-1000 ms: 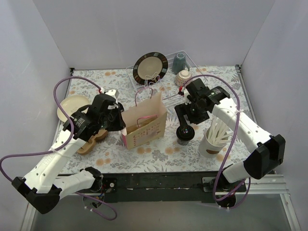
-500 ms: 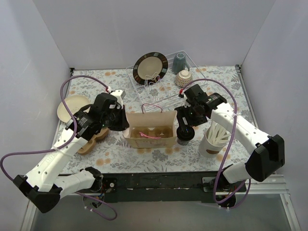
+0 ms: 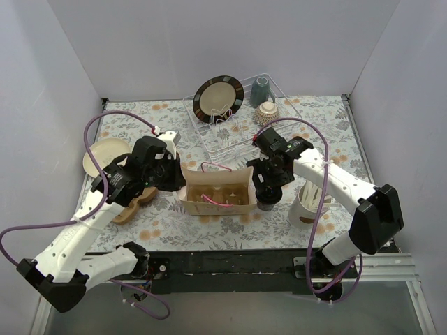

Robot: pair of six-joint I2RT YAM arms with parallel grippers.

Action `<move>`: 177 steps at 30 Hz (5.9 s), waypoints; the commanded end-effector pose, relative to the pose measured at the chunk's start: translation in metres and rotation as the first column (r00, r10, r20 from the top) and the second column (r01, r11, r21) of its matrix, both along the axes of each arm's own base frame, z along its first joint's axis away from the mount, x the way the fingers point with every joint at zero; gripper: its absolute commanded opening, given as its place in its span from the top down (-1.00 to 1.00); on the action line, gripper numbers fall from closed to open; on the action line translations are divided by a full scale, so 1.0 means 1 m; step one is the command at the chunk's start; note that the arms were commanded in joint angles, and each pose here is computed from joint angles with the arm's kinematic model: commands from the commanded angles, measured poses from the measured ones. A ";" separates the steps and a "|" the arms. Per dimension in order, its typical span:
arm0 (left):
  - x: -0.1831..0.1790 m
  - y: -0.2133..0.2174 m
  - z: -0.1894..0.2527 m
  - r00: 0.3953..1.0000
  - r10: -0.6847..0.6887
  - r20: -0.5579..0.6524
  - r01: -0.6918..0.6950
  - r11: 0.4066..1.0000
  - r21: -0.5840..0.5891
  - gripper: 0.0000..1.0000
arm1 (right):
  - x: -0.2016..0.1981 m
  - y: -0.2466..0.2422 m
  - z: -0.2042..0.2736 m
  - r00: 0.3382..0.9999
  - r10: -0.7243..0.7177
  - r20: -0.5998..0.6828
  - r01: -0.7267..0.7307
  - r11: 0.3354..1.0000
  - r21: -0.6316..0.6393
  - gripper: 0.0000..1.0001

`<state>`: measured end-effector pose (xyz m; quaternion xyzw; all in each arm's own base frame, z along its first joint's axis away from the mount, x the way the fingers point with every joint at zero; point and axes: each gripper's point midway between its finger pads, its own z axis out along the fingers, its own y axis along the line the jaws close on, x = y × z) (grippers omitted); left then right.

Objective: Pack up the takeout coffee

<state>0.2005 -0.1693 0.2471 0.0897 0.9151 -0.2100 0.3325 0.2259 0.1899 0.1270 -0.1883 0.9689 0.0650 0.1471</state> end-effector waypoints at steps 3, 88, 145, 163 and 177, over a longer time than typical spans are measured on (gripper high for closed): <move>-0.005 0.000 0.008 1.000 -0.013 0.023 0.014 0.999 -0.031 1.00 | 0.004 0.004 0.001 0.999 -0.035 0.022 0.035 0.999 -0.015 -0.73; 0.027 -0.028 0.036 0.998 0.061 0.018 -0.057 0.988 -0.145 1.00 | -0.055 0.074 0.338 0.481 0.283 0.830 -0.827 0.462 0.322 -0.08; 0.038 -0.034 0.047 0.944 -0.076 0.322 0.128 0.981 -0.143 0.03 | -0.054 0.100 0.151 0.367 0.753 0.546 -0.811 0.547 -0.209 0.06; 0.037 -0.071 0.044 0.767 -0.443 0.464 0.489 0.872 0.024 0.36 | -0.055 0.101 0.146 0.319 0.773 0.549 -0.829 0.508 -0.233 0.07; 0.031 -0.069 0.055 0.793 -0.432 0.430 0.480 0.877 -0.003 -0.11 | -0.057 0.095 0.144 0.329 0.770 0.547 -0.824 0.517 -0.232 0.10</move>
